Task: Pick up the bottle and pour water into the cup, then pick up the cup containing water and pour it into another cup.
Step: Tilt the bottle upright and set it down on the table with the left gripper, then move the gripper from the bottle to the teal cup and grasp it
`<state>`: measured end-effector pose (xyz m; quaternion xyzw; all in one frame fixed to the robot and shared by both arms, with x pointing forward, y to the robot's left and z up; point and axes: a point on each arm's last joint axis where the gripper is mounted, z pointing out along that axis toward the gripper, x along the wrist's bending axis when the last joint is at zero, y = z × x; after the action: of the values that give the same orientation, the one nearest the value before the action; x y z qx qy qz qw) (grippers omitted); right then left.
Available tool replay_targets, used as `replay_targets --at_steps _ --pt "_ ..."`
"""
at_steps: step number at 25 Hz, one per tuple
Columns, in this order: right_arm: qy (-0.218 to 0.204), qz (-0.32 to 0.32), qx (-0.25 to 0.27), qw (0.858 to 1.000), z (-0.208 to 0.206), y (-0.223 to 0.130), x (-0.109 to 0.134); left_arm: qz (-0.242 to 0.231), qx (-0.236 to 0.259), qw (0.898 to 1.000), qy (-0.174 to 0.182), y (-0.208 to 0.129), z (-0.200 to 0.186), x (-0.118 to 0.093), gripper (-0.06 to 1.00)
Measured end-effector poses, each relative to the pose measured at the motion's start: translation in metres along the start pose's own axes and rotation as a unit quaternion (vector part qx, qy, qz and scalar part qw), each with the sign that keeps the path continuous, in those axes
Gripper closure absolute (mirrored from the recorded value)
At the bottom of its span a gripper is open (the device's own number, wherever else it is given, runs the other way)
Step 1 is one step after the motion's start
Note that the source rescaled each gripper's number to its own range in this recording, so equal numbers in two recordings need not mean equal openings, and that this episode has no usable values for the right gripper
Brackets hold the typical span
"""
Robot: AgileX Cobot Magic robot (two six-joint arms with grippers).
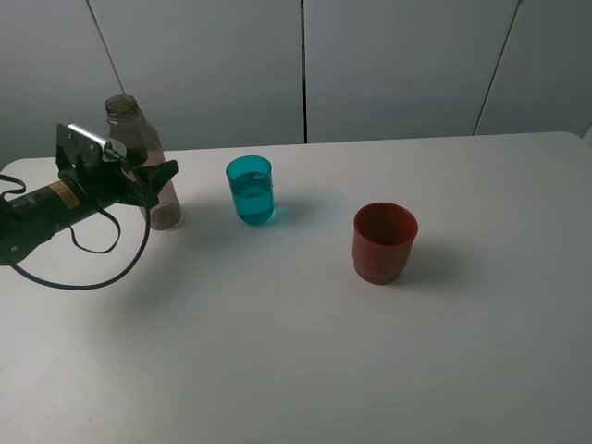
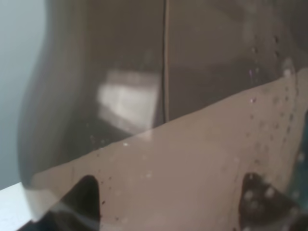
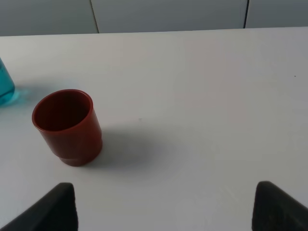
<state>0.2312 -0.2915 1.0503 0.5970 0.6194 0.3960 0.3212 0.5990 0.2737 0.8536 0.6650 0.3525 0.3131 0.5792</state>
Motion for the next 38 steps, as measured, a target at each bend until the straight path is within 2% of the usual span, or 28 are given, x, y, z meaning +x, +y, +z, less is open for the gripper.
replay_targets --at_steps 5,7,8,10,12,13,14,22,32,35,38 --pt "0.000 0.000 0.000 1.000 0.000 0.000 0.000 0.003 0.000 1.000 -0.006 0.001 0.000 -0.001 0.88" --pt "0.000 0.000 0.000 1.000 0.000 0.000 0.000 0.005 0.003 1.000 -0.006 0.002 0.000 -0.001 0.81" --pt "0.000 0.000 0.000 1.000 0.000 0.000 0.000 0.007 0.004 1.000 -0.007 0.003 0.000 -0.001 0.70" --pt "0.000 0.000 0.000 1.000 0.000 0.000 0.000 0.011 0.002 1.000 -0.007 0.007 0.000 -0.001 0.39" --pt "0.000 0.000 0.000 1.000 0.000 0.000 0.000 0.015 -0.001 1.000 -0.006 0.010 -0.001 0.000 0.15" --pt "0.000 0.000 0.000 1.000 0.000 0.000 0.000 0.017 -0.003 1.000 -0.005 0.013 -0.001 0.000 0.06" --pt "0.000 0.000 0.000 1.000 0.000 0.000 0.000 0.019 -0.006 1.000 -0.005 0.015 -0.001 0.000 0.03" --pt "0.000 0.000 0.000 1.000 0.000 0.000 0.000 0.042 -0.037 0.998 0.004 0.043 -0.004 0.002 0.00" --pt "0.000 -0.003 0.000 1.000 0.000 0.000 0.000 0.083 -0.099 0.991 0.023 0.117 -0.021 -0.001 0.00" --pt "0.000 -0.003 0.000 1.000 0.000 0.000 0.000 0.078 -0.105 0.991 0.028 0.142 -0.027 -0.008 0.00" --pt "0.000 0.000 0.000 1.000 0.000 0.000 0.000 0.072 -0.092 0.993 0.021 0.162 -0.028 -0.025 0.00"
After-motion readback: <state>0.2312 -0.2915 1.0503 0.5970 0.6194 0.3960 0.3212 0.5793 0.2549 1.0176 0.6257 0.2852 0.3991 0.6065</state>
